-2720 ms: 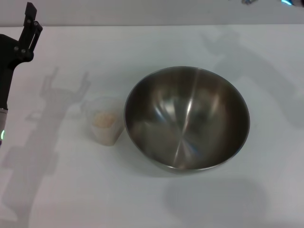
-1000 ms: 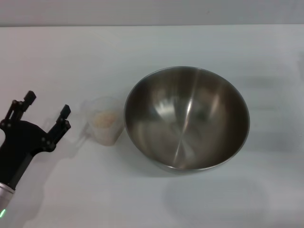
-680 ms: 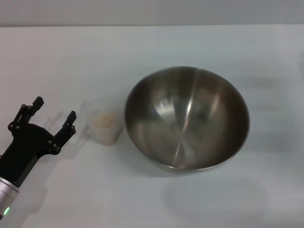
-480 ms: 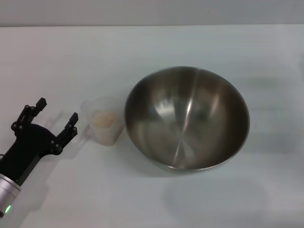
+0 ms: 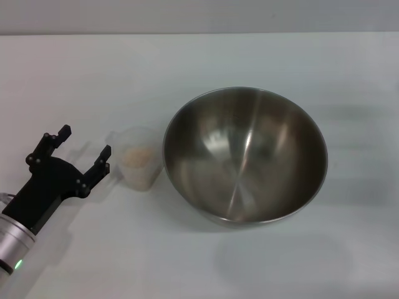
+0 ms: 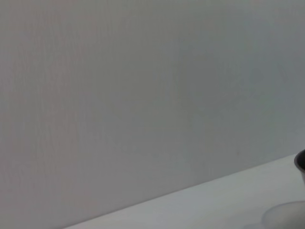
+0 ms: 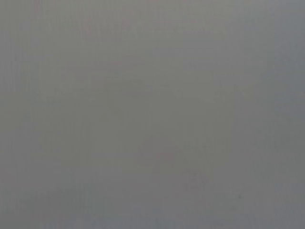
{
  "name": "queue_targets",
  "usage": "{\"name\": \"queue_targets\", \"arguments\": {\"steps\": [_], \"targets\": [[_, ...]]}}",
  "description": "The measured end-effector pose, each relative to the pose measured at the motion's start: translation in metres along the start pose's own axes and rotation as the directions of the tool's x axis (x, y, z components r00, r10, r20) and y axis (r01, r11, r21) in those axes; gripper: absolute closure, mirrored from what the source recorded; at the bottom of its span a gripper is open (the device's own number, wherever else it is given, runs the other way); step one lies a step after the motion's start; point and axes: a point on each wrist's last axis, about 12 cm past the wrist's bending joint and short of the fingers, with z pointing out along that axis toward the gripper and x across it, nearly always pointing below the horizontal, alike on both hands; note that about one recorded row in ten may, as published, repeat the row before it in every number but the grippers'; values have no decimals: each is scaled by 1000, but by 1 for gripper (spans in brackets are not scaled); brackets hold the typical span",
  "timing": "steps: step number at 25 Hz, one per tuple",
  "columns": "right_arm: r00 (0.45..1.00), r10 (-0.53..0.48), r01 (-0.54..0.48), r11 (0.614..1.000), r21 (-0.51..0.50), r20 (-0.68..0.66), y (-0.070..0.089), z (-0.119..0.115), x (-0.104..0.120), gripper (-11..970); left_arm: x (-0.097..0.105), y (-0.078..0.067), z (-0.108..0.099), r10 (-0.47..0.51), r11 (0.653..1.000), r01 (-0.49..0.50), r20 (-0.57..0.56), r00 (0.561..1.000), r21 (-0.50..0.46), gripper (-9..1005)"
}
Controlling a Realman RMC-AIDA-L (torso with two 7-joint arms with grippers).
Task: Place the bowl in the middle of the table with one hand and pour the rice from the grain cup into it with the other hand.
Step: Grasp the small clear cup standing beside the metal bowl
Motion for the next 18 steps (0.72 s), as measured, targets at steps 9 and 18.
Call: {"name": "queue_targets", "arguments": {"steps": [9,18], "targets": [[1000,1,-1,1000,13,-1,-2,-4,0,417,1,3,10,21,1000,-21,-35,999,5,167],[1000,2,-2,999,32,6,-4,-6,0,417,-1,4,17,28,1000,-28,-31,999,15,184]]}}
